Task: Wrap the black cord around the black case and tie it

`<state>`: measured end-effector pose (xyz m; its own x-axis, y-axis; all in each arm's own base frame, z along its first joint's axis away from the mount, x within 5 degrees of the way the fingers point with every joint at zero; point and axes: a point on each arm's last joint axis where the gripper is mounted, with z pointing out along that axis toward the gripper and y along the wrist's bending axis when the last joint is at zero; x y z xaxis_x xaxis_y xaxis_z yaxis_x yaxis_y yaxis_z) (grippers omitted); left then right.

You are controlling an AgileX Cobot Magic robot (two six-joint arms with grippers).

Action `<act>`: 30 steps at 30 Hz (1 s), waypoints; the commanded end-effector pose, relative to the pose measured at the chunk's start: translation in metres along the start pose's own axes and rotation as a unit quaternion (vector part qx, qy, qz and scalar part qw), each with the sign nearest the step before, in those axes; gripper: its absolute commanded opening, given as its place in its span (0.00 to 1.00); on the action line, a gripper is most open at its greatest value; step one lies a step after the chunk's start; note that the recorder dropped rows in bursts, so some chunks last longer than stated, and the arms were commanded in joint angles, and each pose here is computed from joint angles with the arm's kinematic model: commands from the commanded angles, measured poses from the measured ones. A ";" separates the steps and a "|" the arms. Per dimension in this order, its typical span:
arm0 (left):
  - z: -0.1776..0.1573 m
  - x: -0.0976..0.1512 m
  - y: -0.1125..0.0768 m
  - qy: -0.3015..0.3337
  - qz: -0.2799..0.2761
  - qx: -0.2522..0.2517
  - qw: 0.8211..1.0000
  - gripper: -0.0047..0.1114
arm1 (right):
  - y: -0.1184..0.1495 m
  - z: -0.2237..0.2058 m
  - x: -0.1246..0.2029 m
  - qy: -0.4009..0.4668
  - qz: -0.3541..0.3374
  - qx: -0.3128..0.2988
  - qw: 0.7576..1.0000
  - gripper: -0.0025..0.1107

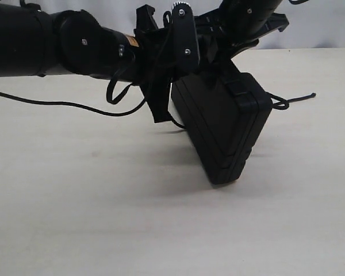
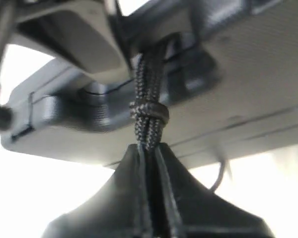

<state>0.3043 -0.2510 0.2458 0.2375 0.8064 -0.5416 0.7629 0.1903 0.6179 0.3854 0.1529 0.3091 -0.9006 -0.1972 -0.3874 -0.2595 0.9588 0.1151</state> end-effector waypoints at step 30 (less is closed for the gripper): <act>0.026 -0.019 -0.025 -0.023 -0.054 -0.011 0.998 0.47 | 0.000 -0.003 0.000 -0.004 -0.003 0.001 1.000 0.06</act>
<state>0.2992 -0.2848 0.2258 0.1909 0.7460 -0.6380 0.7422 0.3157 0.5911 0.3855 0.1527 0.3090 -0.9002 -0.1983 -0.3878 -0.2597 0.9591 0.1126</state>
